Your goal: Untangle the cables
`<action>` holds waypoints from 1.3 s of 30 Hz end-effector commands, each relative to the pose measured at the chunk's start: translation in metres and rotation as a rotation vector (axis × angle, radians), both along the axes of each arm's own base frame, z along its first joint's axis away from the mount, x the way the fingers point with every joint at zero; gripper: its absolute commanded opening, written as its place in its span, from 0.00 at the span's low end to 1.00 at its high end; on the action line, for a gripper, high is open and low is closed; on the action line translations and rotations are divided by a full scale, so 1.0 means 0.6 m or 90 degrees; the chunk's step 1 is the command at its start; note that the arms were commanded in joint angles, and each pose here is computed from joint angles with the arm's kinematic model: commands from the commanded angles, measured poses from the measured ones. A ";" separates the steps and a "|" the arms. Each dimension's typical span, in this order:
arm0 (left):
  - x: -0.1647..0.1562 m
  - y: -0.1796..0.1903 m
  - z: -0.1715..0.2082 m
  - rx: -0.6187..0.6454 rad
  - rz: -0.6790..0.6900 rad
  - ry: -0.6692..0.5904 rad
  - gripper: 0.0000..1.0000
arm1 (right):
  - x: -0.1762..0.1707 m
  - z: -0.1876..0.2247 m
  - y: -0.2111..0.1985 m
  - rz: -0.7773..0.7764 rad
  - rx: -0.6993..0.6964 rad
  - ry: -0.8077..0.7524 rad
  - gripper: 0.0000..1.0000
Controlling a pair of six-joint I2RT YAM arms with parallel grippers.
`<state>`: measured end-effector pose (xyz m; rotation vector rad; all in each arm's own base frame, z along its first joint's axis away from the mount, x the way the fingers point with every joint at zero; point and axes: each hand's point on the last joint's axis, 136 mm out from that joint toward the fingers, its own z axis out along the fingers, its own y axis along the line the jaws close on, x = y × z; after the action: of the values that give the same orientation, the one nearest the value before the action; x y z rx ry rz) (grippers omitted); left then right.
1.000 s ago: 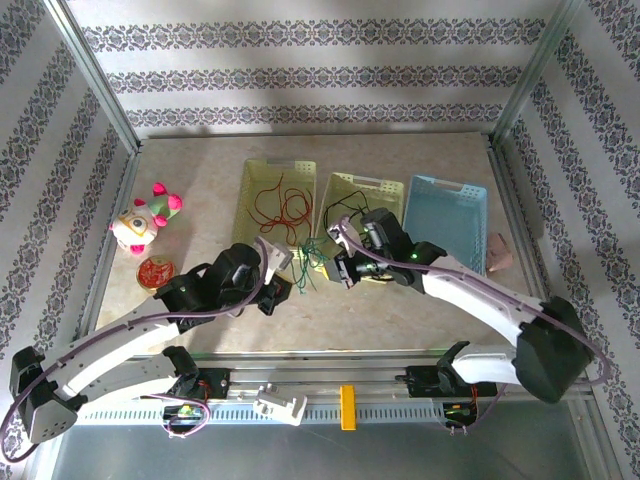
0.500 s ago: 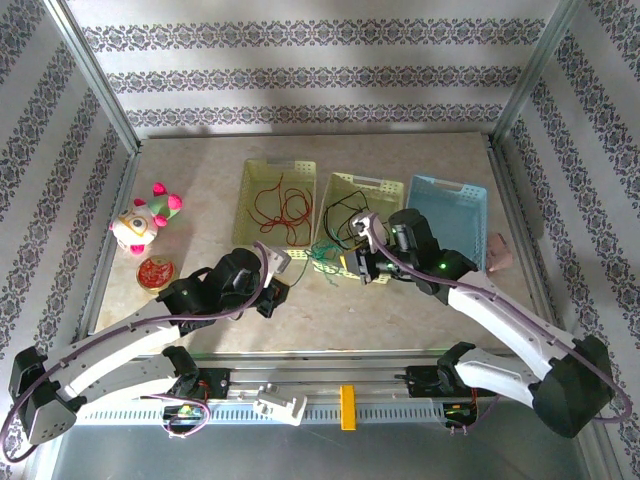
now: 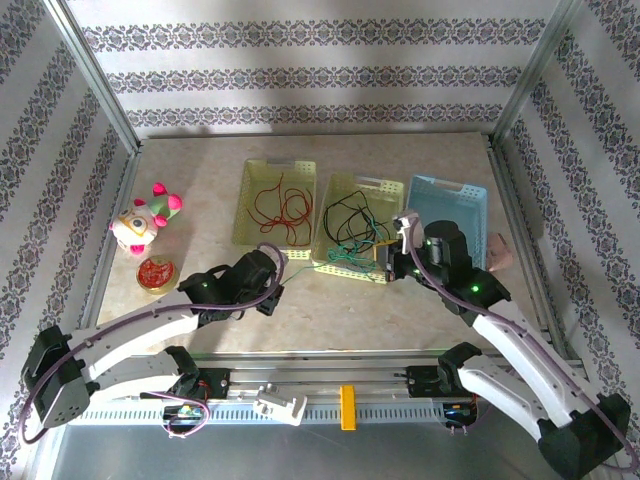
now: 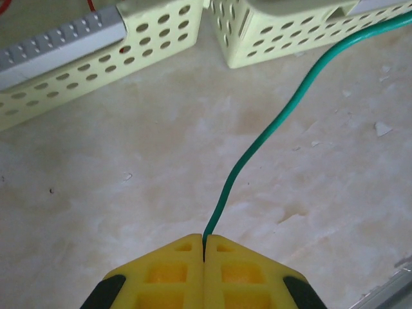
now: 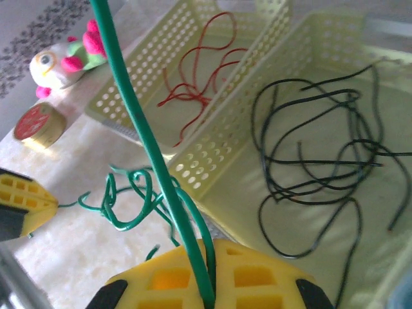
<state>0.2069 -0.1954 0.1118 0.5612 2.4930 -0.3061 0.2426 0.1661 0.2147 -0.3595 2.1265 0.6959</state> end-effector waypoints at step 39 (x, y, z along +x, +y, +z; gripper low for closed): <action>-0.076 -0.019 -0.055 -0.002 -0.146 0.140 0.00 | 0.008 0.026 -0.310 -0.557 0.014 -0.007 0.00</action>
<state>0.1921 -0.2569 0.1383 0.7943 2.3448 -0.7078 0.2343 0.0133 0.2001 0.4418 2.1600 0.3221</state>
